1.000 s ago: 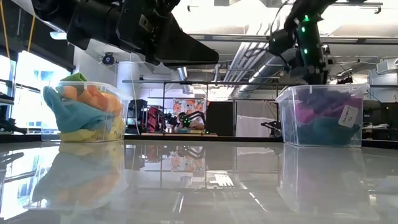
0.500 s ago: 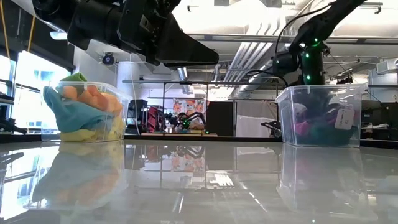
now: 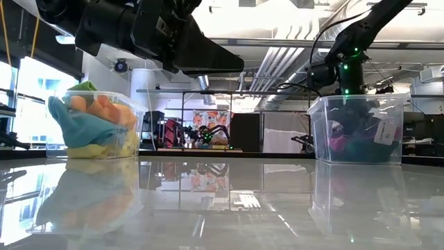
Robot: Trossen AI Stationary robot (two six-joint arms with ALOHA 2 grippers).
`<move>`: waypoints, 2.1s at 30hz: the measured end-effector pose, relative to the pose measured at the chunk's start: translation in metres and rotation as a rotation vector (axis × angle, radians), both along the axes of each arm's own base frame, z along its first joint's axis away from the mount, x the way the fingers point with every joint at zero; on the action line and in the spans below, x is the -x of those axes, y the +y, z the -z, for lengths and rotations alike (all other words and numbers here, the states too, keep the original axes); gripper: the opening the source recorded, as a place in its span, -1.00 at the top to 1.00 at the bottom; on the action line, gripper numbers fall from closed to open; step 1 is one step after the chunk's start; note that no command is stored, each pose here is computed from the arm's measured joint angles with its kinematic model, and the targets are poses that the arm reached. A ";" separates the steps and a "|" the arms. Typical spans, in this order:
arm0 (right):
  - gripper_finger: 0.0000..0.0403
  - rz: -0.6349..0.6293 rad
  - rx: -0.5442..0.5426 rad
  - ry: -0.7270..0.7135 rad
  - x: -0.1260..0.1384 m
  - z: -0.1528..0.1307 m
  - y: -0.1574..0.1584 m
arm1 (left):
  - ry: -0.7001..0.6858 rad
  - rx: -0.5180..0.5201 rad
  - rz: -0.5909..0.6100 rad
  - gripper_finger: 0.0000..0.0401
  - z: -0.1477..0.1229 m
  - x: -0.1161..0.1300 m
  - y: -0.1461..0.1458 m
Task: Sort towels by color in basket
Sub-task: Put the violet towel into the right transparent bin, then return to Home Position
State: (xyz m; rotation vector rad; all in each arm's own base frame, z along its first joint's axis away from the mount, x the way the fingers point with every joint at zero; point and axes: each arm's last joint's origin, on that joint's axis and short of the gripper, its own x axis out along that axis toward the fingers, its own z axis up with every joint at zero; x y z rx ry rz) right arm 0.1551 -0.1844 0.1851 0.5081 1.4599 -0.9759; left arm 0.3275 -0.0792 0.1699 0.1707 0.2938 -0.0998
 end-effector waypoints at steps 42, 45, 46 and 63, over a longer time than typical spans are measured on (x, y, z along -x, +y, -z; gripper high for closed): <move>-0.16 -0.233 0.270 -0.515 -0.059 -0.117 0.070 | -0.052 0.023 -0.003 0.67 -0.005 -0.002 0.000; -0.16 -0.295 0.235 -0.396 -0.073 -0.097 0.068 | -0.051 0.023 -0.003 0.67 -0.005 -0.002 0.000; -0.16 -0.308 0.228 -0.346 -0.075 -0.091 0.068 | -0.050 0.023 -0.003 0.67 -0.005 -0.002 0.000; -0.16 -0.379 0.394 -0.275 -0.063 -0.111 0.107 | -0.065 0.026 -0.007 0.67 -0.006 -0.002 0.000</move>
